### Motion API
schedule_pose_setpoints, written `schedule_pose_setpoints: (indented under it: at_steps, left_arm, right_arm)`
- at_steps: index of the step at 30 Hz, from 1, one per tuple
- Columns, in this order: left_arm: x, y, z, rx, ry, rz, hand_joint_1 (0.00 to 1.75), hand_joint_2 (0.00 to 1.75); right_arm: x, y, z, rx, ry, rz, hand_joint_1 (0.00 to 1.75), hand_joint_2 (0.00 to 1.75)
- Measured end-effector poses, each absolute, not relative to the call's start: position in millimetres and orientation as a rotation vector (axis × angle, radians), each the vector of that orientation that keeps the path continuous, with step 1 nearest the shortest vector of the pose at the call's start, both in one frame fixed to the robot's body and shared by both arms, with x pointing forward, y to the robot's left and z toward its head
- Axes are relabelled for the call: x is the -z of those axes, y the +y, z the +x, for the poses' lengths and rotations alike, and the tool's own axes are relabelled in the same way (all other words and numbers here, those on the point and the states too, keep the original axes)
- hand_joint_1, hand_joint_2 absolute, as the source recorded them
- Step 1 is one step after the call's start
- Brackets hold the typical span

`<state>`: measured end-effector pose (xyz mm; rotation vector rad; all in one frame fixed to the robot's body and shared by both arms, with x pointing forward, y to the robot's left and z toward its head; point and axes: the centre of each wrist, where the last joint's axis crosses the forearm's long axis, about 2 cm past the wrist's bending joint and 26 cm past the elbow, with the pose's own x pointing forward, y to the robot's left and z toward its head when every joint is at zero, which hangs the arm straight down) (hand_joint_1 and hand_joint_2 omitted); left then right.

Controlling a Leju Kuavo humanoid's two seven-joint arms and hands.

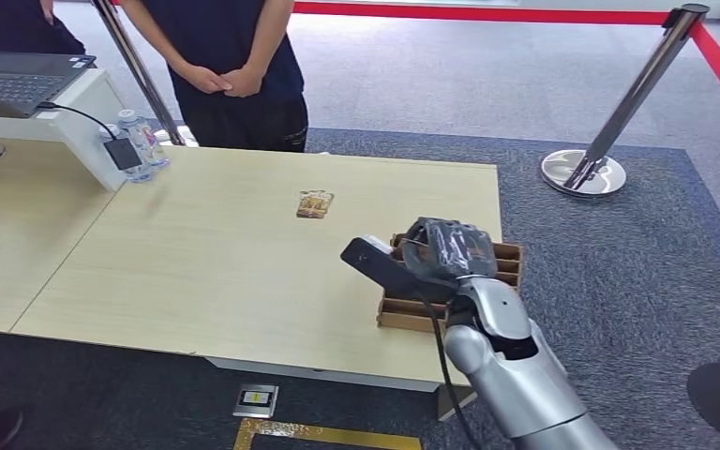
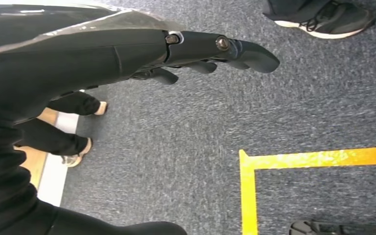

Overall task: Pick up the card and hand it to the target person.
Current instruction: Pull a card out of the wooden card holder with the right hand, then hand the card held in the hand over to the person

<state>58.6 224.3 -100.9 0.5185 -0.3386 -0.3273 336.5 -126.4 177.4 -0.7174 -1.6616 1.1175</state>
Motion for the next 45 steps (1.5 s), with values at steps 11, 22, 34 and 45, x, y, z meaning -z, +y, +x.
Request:
schedule_pose_setpoints:
  at_steps: [11, 22, 34, 45]
  left_arm:
    - [101, 224, 58, 0.332, -0.350, 0.517, 0.00, 1.75]
    - [101, 224, 60, 0.348, -0.356, 0.511, 0.00, 1.75]
    - [101, 225, 61, 0.347, -0.356, 0.503, 0.00, 1.75]
    - [100, 225, 64, 0.335, -0.353, 0.509, 0.00, 1.75]
  right_arm:
    - [-215, -131, 353, -1.105, -1.800, -0.636, 1.38, 1.75]
    - [-273, -102, 395, -1.070, -1.844, -0.750, 1.40, 1.75]
    - [-290, -73, 419, -1.123, -1.807, -0.762, 1.34, 1.75]
    - [-275, -60, 423, -1.187, -1.753, -0.767, 0.68, 1.75]
